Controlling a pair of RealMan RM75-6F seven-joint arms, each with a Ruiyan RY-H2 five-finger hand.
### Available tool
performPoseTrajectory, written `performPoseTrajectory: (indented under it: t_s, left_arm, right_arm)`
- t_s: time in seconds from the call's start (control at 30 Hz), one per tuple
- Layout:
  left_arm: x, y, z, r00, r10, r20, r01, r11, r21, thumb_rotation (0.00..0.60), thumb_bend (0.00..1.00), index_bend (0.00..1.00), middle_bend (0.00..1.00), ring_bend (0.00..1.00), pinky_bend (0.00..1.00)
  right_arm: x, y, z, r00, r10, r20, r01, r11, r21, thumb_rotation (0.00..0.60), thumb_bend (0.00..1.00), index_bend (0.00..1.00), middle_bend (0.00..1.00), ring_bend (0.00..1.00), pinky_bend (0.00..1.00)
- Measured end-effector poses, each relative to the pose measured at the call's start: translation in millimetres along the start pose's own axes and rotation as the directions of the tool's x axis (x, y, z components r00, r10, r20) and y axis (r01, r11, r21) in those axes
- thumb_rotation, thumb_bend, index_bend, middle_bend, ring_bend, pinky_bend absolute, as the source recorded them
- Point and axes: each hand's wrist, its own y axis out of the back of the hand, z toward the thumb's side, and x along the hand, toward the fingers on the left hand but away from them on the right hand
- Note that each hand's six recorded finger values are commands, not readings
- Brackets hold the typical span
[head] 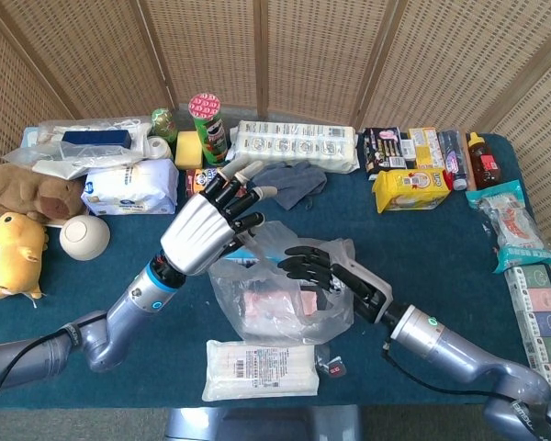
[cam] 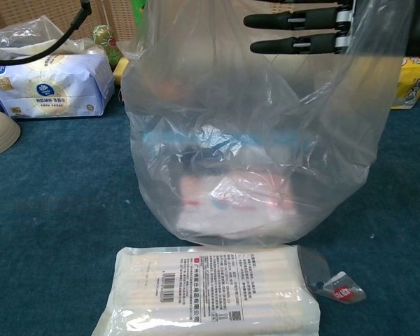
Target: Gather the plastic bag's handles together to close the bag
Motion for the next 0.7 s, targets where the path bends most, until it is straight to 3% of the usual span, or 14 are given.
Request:
performPoseTrajectory:
  t_s: [0.7]
  left_arm:
    - [4.2, -2.3, 2.7, 1.000, -0.006, 0.004, 0.006, 1.000, -0.014, 0.600, 0.23, 0.62, 0.32, 0.08, 0.09]
  right_arm:
    - [-17.8, 16.3, 4.7, 0.998, -0.049, -0.041, 0.049, 0.999, 0.016, 0.196, 0.13, 0.16, 0.21, 0.14, 0.06]
